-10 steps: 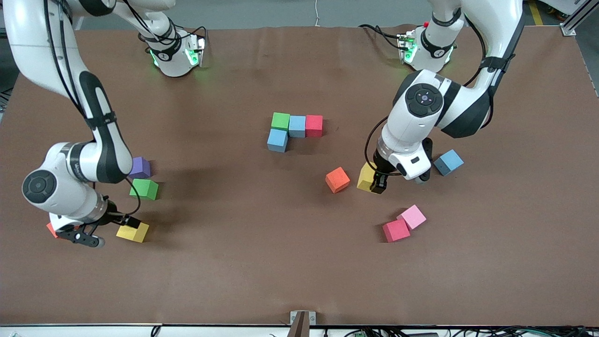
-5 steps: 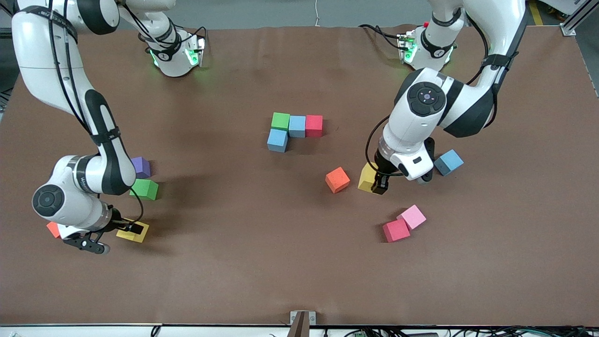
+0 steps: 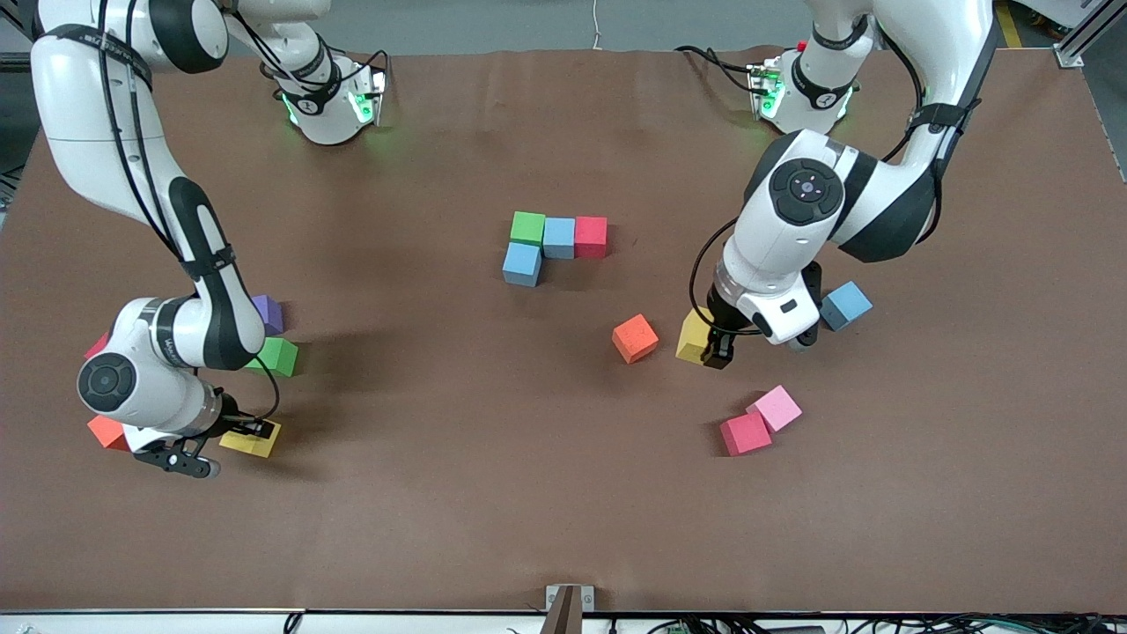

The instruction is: Arrange 11 blocks into digit 3

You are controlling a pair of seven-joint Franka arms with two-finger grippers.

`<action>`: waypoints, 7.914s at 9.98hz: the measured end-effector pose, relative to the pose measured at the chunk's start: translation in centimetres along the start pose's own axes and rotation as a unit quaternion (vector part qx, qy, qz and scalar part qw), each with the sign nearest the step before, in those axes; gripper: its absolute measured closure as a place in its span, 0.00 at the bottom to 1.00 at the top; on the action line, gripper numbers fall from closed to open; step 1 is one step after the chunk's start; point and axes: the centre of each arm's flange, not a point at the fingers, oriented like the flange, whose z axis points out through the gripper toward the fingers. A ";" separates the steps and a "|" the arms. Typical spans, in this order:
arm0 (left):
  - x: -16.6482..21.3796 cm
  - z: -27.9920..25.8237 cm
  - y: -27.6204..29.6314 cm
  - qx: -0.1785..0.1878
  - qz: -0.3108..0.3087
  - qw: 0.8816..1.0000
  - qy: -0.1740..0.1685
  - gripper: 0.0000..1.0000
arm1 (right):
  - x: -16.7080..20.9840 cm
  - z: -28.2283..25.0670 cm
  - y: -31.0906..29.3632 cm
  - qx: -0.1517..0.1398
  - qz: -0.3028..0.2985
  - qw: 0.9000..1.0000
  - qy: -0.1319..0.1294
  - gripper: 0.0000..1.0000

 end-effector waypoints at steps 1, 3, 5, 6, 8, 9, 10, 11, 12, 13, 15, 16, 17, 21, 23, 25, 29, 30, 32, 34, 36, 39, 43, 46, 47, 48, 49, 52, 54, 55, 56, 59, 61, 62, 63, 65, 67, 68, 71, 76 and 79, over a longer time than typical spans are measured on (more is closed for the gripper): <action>-0.1 -0.4 0.2 -0.003 0.000 1.000 -0.001 0.37 | 0.0 -0.8 -1.7 0.011 -0.010 1.000 0.003 0.41; -0.1 -0.5 0.3 -0.004 0.000 1.000 -0.001 0.37 | -1.4 -4.7 -7.5 0.031 -0.026 0.999 -0.016 0.41; -0.1 -0.6 0.2 -0.001 0.001 1.000 0.000 0.37 | -5.3 -9.3 -16.1 0.039 -0.015 0.999 -0.027 0.41; -0.1 -0.6 0.2 0.003 0.000 1.000 0.001 0.37 | -8.0 -9.9 -20.9 0.039 -0.016 0.999 -0.030 0.41; 0.1 -1.0 0.4 0.004 -0.001 1.000 0.003 0.37 | -14.4 -9.4 -29.3 0.036 -0.021 0.999 -0.035 0.41; 0.1 -1.1 0.4 0.006 -0.001 1.000 0.003 0.37 | -17.8 -8.9 -33.1 0.044 -0.022 0.998 -0.027 0.41; 0.1 -1.0 0.3 0.009 -0.001 1.000 0.004 0.37 | -21.4 -7.7 -36.1 0.051 -0.022 0.998 -0.021 0.41; 0.1 -1.0 0.3 0.012 0.001 1.000 0.005 0.37 | -24.8 -6.1 -38.0 0.049 -0.026 0.998 -0.025 0.41; 0.0 -1.0 0.2 0.013 0.002 1.000 0.005 0.37 | -27.5 -4.7 -39.0 0.040 -0.035 0.998 -0.033 0.41; -0.1 -0.9 0.2 0.015 0.003 1.000 0.006 0.37 | -29.2 -3.9 -39.4 0.033 -0.045 0.998 -0.039 0.41; -0.2 -0.9 0.0 0.019 0.005 1.000 0.007 0.37 | -30.8 -3.9 -39.2 0.026 -0.055 0.997 -0.042 0.41; -0.4 -0.8 0.0 0.020 0.005 1.000 0.007 0.37 | -31.8 -4.3 -38.9 0.023 -0.060 0.997 -0.042 0.41; -0.6 -0.8 -0.1 0.021 0.007 1.000 0.007 0.37 | -32.8 -4.7 -38.4 0.024 -0.065 0.997 -0.040 0.41; -1.2 -0.8 -0.2 0.021 0.012 1.000 0.007 0.37 | -35.4 -4.1 -37.7 0.026 -0.079 0.996 -0.036 0.41; -1.2 -0.8 -0.2 0.021 0.012 1.000 0.007 0.37 | -35.9 -3.9 -37.8 0.025 -0.083 0.996 -0.036 0.44; -1.1 -0.8 -0.2 0.021 0.012 1.000 0.007 0.37 | -36.1 -3.7 -37.8 0.025 -0.084 0.996 -0.037 0.44; -1.4 -0.7 -0.3 0.024 0.006 1.000 0.007 0.37 | -36.4 -3.1 -37.5 0.027 -0.084 0.995 -0.035 0.32; -1.9 -0.4 -0.6 0.029 0.003 1.000 0.008 0.37 | -36.4 -3.1 -37.5 0.027 -0.084 0.995 -0.035 0.18; -2.5 -0.2 -0.9 0.036 0.003 0.999 0.010 0.37 | -36.4 -3.2 -37.4 0.027 -0.083 0.996 -0.035 0.00; -2.4 -0.4 -0.8 0.040 0.002 0.999 0.012 0.37 | -35.5 -4.6 -37.2 0.030 -0.077 0.996 -0.028 0.00; -2.9 -0.7 -0.8 0.040 0.001 0.999 0.012 0.37 | -31.9 -9.7 -34.9 0.025 -0.044 0.999 -0.021 0.00; -7.9 0.9 -2.4 0.056 -0.017 0.998 0.012 0.37 | -21.6 -14.5 -24.3 0.023 0.048 0.999 -0.012 0.00; -17.5 6.9 -5.4 0.069 -0.067 0.994 0.046 0.37 | -10.9 -11.9 -5.6 0.016 0.012 1.000 -0.019 0.00; -21.4 12.8 -6.7 0.081 -0.085 0.991 0.067 0.37 | -9.2 -7.8 0.3 -0.018 -0.063 0.997 -0.035 0.00; -22.4 14.0 -6.8 0.079 -0.086 0.991 0.071 0.37 | -9.2 -6.0 0.6 -0.020 -0.070 0.997 -0.040 0.00; -23.3 15.0 -6.7 0.075 -0.089 0.990 0.073 0.37 | -9.4 -4.5 0.8 -0.022 -0.074 0.996 -0.047 0.00; -23.9 15.9 -6.5 0.070 -0.091 0.991 0.074 0.37 | -10.1 -3.0 1.1 -0.022 -0.076 0.995 -0.053 0.00; -25.7 17.4 -6.8 0.054 -0.095 0.992 0.062 0.37 | -12.8 0.7 3.0 -0.017 -0.074 0.995 -0.060 0.00; -26.7 18.2 -7.5 0.050 -0.099 0.992 0.053 0.37 | -13.3 1.4 4.0 -0.015 -0.068 0.996 -0.063 0.01; -27.0 18.6 -7.7 0.050 -0.100 0.992 0.052 0.37 | -13.4 1.5 3.9 -0.015 -0.069 0.996 -0.062 0.06; -27.3 18.9 -8.0 0.051 -0.100 0.992 0.052 0.37 | -13.3 1.3 3.6 -0.013 -0.071 0.996 -0.057 0.11; -28.1 19.5 -8.8 0.054 -0.094 0.993 0.053 0.37 | -12.5 0.5 3.1 -0.009 -0.073 0.996 -0.043 0.39; -28.3 19.9 -9.2 0.057 -0.091 0.993 0.054 0.37 | -12.2 0.1 2.5 -0.006 -0.077 0.996 -0.037 0.39; -28.4 20.2 -9.3 0.058 -0.091 0.993 0.055 0.37 | -11.9 -0.6 1.3 -0.001 -0.085 0.996 -0.029 0.39; -28.5 20.5 -9.4 0.058 -0.090 0.993 0.053 0.37 | -11.6 -1.8 -0.8 0.008 -0.092 0.996 -0.017 0.39; -28.6 20.8 -9.5 0.057 -0.086 0.993 0.054 0.37 | -11.5 -4.8 -5.3 0.029 -0.084 0.996 0.002 0.39; -28.6 20.8 -9.5 0.051 -0.081 0.994 0.056 0.36 | -11.7 -6.8 -8.4 0.035 -0.068 0.997 -0.001 0.39; -28.6 20.9 -9.5 0.050 -0.080 0.994 0.058 0.25 | -11.9 -7.4 -10.0 0.041 -0.056 0.998 0.001 0.39; -28.0 19.4 -8.7 0.043 -0.083 0.994 0.061 0.00 | -13.2 -9.3 -15.3 0.068 -0.028 0.997 0.003 0.39; -20.3 11.8 -6.0 0.044 0.054 0.994 0.088 0.00 | -17.9 -10.9 -25.7 0.086 -0.015 0.996 0.004 0.39; -15.9 12.6 -5.4 0.069 0.169 0.980 0.075 0.00 | -19.3 -9.8 -29.6 0.092 -0.016 0.996 -0.004 0.39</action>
